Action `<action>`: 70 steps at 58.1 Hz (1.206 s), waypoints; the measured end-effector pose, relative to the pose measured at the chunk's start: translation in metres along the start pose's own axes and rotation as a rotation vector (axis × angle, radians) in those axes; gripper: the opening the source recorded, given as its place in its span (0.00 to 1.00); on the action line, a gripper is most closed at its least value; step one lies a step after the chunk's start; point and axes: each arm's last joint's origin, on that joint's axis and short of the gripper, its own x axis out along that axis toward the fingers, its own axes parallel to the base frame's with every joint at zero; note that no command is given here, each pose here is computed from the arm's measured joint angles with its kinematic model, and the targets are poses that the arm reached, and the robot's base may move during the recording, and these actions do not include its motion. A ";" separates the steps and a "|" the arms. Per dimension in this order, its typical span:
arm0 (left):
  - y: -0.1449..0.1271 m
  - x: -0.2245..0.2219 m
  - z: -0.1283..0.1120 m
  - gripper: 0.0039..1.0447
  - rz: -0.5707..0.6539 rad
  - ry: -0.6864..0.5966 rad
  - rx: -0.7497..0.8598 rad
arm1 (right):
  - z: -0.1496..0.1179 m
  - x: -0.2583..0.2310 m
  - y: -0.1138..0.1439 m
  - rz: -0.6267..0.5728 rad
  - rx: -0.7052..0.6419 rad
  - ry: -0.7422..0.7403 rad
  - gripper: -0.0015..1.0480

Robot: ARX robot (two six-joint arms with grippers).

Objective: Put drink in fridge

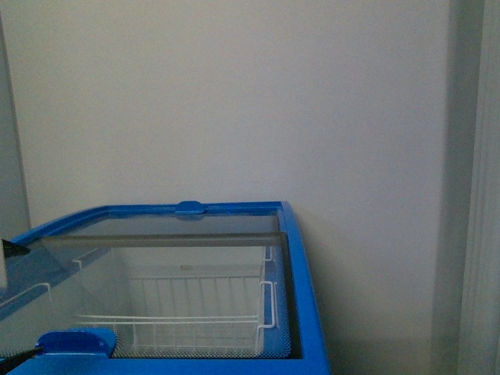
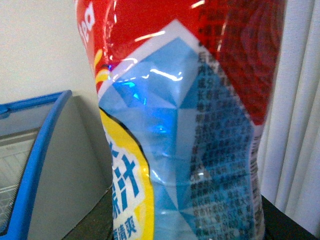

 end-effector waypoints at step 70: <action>0.084 0.161 -0.045 0.92 -0.016 0.087 0.145 | 0.000 0.000 0.000 0.000 0.000 0.000 0.40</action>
